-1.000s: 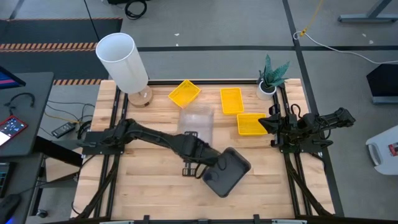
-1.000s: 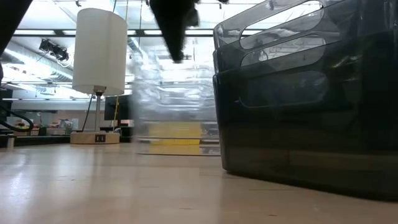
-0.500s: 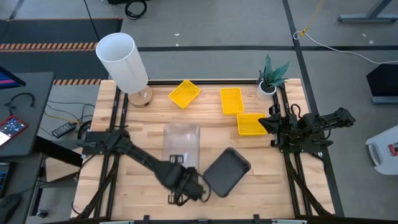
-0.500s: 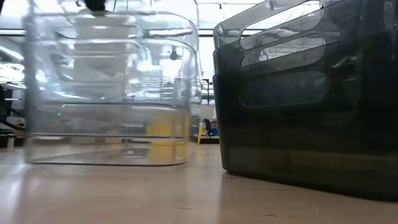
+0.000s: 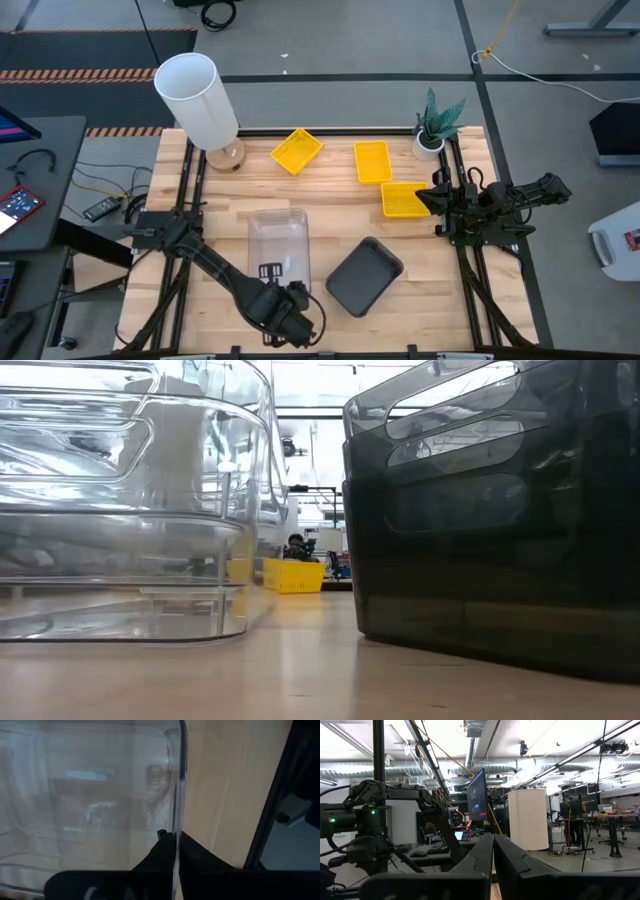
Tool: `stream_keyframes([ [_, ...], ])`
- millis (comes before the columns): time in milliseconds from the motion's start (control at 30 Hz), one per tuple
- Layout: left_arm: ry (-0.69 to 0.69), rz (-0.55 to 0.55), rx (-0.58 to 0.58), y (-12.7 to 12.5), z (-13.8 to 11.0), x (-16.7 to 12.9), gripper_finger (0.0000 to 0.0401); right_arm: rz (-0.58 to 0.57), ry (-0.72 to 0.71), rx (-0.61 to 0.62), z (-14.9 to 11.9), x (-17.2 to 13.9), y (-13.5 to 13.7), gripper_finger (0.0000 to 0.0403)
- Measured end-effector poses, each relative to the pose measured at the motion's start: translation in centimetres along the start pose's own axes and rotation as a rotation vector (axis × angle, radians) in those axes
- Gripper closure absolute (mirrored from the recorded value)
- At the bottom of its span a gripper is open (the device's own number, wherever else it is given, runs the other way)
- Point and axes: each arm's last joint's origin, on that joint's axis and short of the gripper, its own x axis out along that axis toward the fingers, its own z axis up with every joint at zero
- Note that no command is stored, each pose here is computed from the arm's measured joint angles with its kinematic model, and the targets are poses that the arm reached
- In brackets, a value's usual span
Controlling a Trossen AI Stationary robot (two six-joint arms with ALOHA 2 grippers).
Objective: Stack baskets by color
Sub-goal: Move the transparent bin to the center of the table, then stack the bottom right yellow bin into the top yellow bin
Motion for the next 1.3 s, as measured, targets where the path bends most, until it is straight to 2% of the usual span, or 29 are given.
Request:
stream_keyframes([
  [267, 0.007, -0.016, -0.030, -1.1, -1.0, -0.2, 0.0357, 0.000, 0.000, 0.000, 0.0, 0.0, 0.0, 0.0380],
  [567, -0.010, -0.021, -0.012, -1.3, -1.2, -0.6, 0.0250, 0.000, 0.000, 0.000, 0.0, 0.0, 0.0, 0.0380],
  [633, -0.069, 0.000, 0.025, -1.2, -1.0, -1.3, 0.0229, 0.000, 0.000, 0.000, 0.0, 0.0, 0.0, 0.0380],
  [733, -0.197, 0.087, 0.149, -1.0, -1.3, -2.7, 0.0213, 0.000, 0.000, 0.000, 0.0, 0.0, 0.0, 0.0380],
  [900, -0.357, 0.223, 0.309, -0.1, -2.4, -5.3, 0.0216, 0.000, 0.000, 0.000, 0.0, 0.0, 0.0, 0.0380],
  [1067, -0.454, 0.347, 0.343, 2.5, -2.4, -7.3, 0.0239, 0.000, 0.000, 0.000, 0.0, 0.0, 0.0, 0.0380],
  [1200, -0.469, 0.411, 0.328, 4.1, -2.6, -6.3, 0.0259, 0.000, 0.000, 0.000, 0.0, 0.0, 0.0, 0.0380],
  [1300, -0.505, 0.397, 0.334, 4.9, -3.0, -4.8, 0.0271, 0.000, 0.000, 0.000, 0.0, 0.0, 0.0, 0.0380],
])
